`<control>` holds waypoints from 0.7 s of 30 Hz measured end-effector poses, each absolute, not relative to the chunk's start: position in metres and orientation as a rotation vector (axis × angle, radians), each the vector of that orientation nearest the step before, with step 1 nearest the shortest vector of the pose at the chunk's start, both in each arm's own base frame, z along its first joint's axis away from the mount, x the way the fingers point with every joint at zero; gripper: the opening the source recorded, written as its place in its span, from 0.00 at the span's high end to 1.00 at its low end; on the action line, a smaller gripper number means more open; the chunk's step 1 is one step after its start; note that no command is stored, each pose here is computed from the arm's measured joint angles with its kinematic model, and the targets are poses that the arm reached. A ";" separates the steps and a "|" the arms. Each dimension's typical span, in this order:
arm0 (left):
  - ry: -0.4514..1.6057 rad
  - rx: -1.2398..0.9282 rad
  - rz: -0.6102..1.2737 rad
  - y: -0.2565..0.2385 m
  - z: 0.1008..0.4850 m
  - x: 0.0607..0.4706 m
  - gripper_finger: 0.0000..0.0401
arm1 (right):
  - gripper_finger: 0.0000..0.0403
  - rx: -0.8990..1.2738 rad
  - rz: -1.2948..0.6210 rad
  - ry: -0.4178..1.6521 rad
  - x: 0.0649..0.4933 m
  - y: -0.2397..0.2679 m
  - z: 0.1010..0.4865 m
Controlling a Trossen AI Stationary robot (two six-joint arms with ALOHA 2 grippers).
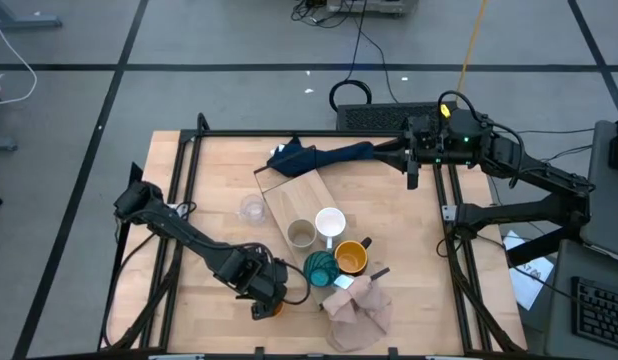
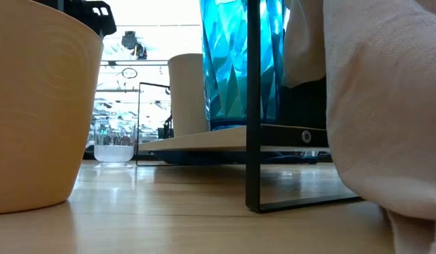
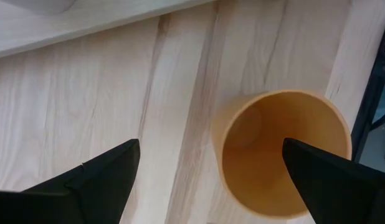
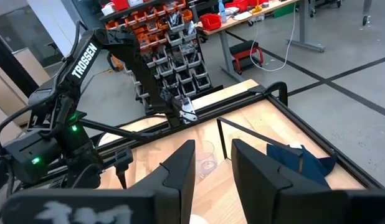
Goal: Stack small to large cups/mugs on shelf
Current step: Put the yellow cup on the shelf
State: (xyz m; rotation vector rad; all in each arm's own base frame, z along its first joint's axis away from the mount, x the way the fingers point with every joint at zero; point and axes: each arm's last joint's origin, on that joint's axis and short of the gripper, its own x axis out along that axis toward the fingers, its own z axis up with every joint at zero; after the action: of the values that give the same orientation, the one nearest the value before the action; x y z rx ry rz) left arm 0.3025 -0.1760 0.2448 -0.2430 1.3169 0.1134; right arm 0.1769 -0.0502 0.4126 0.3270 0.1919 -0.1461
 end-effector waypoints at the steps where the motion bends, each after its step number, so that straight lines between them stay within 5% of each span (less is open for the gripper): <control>1: 1.317 -0.245 0.115 -0.176 0.245 0.302 0.02 | 0.76 0.327 -0.146 0.192 0.177 -0.050 0.413; 10: 1.317 -0.250 0.119 -0.175 0.245 0.303 0.05 | 0.76 0.327 -0.146 0.192 0.177 -0.050 0.413; 21: 1.313 -0.317 0.168 -0.177 0.245 0.302 0.49 | 0.76 0.325 -0.145 0.191 0.177 -0.050 0.413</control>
State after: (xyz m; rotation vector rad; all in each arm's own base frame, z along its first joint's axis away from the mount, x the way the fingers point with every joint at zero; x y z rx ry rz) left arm 0.3023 -0.1766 0.2447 -0.3172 1.3125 0.1682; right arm 0.1766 -0.0501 0.4128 0.3247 0.1912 -0.1453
